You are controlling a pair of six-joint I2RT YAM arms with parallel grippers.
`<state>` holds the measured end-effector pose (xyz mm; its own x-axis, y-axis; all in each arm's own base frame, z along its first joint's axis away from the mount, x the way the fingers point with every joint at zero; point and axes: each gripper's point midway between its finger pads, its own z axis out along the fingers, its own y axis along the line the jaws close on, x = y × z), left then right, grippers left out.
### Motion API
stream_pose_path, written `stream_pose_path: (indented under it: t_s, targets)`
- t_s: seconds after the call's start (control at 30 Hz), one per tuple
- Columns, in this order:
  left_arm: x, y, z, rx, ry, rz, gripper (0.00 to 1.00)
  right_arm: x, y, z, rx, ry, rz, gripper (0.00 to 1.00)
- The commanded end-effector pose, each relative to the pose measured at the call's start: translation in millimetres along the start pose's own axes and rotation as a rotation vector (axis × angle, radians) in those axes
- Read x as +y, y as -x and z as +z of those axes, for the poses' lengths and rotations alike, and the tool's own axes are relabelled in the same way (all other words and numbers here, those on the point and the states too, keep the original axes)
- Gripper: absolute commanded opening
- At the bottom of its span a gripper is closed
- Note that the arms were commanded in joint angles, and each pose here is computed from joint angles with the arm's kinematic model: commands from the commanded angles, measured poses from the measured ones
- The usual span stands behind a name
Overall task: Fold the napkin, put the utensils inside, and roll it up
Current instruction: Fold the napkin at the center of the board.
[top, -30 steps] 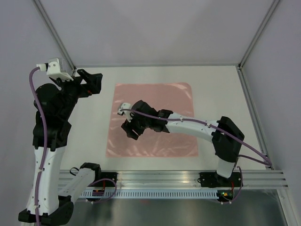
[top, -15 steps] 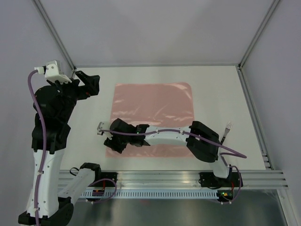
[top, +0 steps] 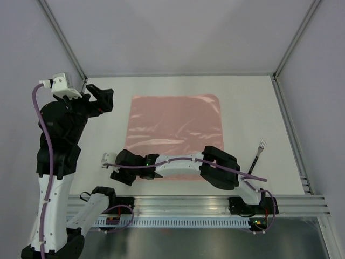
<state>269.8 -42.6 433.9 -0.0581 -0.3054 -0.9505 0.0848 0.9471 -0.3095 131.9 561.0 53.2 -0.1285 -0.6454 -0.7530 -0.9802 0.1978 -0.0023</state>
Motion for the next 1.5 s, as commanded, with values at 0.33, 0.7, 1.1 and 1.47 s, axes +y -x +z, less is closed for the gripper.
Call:
stream_pose_path:
  t_s: [0.33, 0.7, 1.1, 1.47]
  targets:
    - [11.9, -13.7, -3.1, 0.025, 0.034, 0.054, 1.0, -15.0, -1.9, 25.5, -0.009, -0.089, -0.036, 0.57]
    - [17.1, -24.5, 0.6, 0.048, 0.05, 0.059, 1.0, -18.1, -9.9, 31.3, 0.013, -0.107, -0.035, 0.49]
    - [19.9, -29.8, -1.7, 0.053, 0.054, 0.068, 1.0, -22.8, -2.2, 25.7, 0.002, -0.132, -0.044, 0.2]
    - [21.3, -27.7, -5.7, 0.04, 0.06, 0.073, 1.0, -31.0, 29.8, 0.4, -0.046, -0.177, -0.04, 0.02]
